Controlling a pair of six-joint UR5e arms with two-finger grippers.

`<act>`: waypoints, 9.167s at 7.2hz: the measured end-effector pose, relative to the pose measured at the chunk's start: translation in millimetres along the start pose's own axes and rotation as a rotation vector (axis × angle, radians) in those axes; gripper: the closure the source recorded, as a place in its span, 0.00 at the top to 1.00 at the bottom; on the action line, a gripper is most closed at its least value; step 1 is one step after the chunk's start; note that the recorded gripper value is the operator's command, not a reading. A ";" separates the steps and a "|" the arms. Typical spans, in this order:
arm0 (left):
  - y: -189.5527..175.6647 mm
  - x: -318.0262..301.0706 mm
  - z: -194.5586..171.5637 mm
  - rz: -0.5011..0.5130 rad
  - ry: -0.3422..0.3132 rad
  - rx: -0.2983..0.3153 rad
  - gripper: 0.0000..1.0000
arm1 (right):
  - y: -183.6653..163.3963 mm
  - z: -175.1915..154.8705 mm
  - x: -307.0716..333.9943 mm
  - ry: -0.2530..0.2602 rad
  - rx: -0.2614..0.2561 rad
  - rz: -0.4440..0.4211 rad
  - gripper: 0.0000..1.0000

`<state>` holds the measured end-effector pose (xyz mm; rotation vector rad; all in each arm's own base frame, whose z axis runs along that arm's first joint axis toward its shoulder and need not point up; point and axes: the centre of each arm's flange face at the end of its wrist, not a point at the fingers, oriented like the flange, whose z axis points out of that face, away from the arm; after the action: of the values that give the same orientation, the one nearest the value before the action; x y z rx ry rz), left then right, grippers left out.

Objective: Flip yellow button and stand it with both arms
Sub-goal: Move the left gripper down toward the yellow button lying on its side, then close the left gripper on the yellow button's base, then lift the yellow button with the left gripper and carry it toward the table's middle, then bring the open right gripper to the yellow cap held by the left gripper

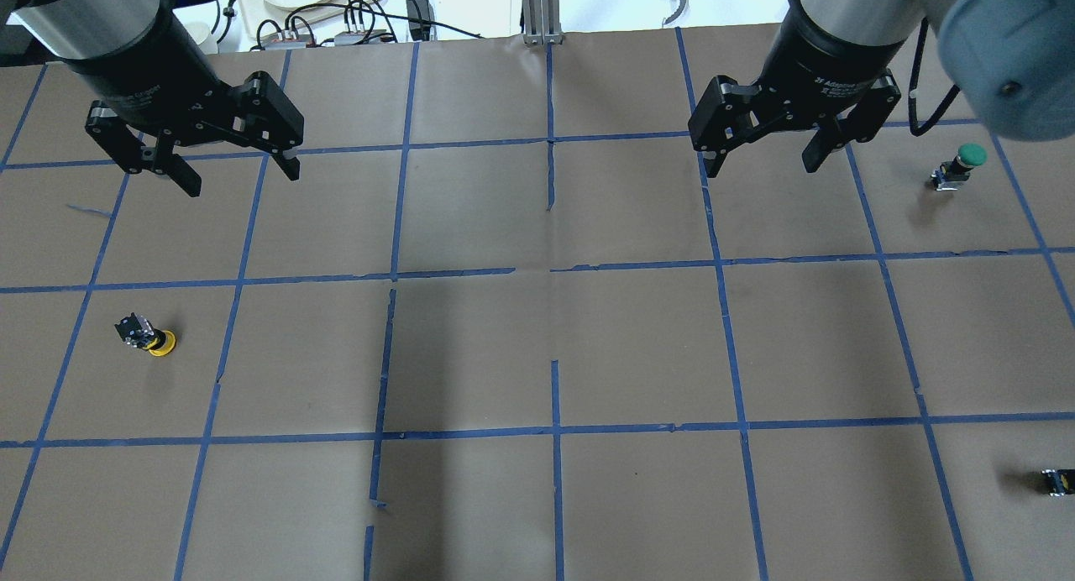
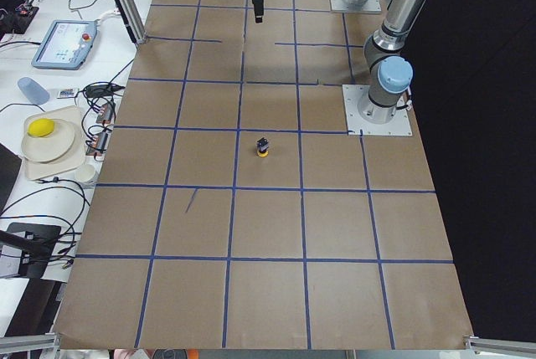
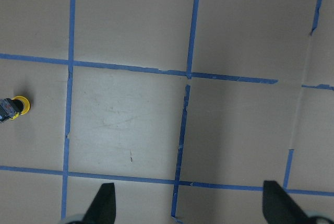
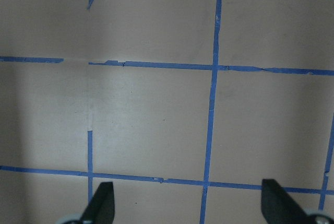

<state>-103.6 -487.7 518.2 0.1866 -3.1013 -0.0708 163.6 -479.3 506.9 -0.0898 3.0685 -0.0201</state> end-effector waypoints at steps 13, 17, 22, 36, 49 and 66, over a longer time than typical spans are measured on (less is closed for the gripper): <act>-16.6 -279.0 224.8 0.807 -0.116 0.040 0.99 | 0.0 0.1 -0.1 -0.001 0.000 0.000 1.00; -19.5 -311.4 270.1 0.806 -0.058 0.025 0.89 | -0.1 -0.1 -0.1 0.000 0.000 0.000 1.00; -25.1 -317.4 284.8 0.813 -0.047 0.020 0.65 | 0.0 0.1 0.1 0.001 0.000 -0.001 1.00; 27.9 -68.5 141.1 0.455 0.698 0.114 0.17 | 0.0 0.2 0.1 0.001 -0.001 -0.001 1.00; 74.5 77.9 71.6 0.055 1.400 -0.041 0.16 | -25.5 21.8 59.7 -0.499 -0.167 0.316 0.99; 68.5 78.4 69.0 -0.012 1.468 -0.072 0.16 | 18.4 27.4 -4.8 -1.128 -0.739 0.883 0.72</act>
<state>-192.0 -426.3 455.0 0.1451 -1.6324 -0.0210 169.2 -460.9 479.7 0.8604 1.6464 0.8496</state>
